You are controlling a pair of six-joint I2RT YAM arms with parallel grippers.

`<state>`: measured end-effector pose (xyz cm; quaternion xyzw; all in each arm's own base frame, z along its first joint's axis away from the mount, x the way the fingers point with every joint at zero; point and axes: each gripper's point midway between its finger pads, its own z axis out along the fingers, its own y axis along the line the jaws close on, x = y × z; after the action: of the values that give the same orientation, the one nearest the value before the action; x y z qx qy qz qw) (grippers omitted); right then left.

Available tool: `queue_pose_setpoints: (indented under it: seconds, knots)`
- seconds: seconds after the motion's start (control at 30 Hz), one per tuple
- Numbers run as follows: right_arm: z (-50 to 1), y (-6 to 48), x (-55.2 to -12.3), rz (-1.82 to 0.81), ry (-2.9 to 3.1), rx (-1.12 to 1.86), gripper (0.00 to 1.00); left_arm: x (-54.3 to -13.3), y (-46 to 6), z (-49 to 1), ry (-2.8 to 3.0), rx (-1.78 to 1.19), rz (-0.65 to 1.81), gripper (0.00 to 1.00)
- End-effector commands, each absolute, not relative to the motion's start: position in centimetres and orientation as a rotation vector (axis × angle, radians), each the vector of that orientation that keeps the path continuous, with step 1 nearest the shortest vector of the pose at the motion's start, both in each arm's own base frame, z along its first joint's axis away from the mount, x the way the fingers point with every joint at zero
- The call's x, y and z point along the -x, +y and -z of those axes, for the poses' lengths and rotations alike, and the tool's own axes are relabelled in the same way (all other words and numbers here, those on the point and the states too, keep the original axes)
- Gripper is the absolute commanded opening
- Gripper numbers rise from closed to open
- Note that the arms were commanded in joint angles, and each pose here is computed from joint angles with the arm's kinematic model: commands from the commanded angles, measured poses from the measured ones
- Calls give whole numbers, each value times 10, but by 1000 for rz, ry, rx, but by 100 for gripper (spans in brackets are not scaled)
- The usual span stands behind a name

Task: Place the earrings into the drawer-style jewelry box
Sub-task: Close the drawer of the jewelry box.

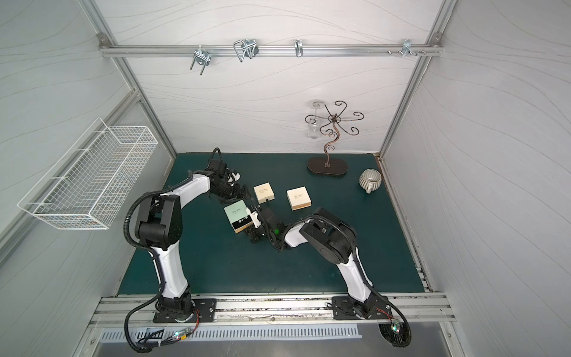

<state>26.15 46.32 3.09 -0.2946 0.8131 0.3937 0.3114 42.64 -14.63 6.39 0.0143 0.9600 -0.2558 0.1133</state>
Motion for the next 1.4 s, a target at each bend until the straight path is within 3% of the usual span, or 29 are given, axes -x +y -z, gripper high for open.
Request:
queue_pose_setpoints:
  seconds: [0.0,1.07,1.37]
  knots:
    - [-26,470,-266,-1018,2149,763,18,-429,-158,-69,2809,-102,795,99]
    - [-18,480,-290,-981,2150,709,20,-431,-160,-69,2816,-111,810,99]
    - [-35,468,-278,-992,2117,741,28,-444,-147,-84,2743,-42,782,99]
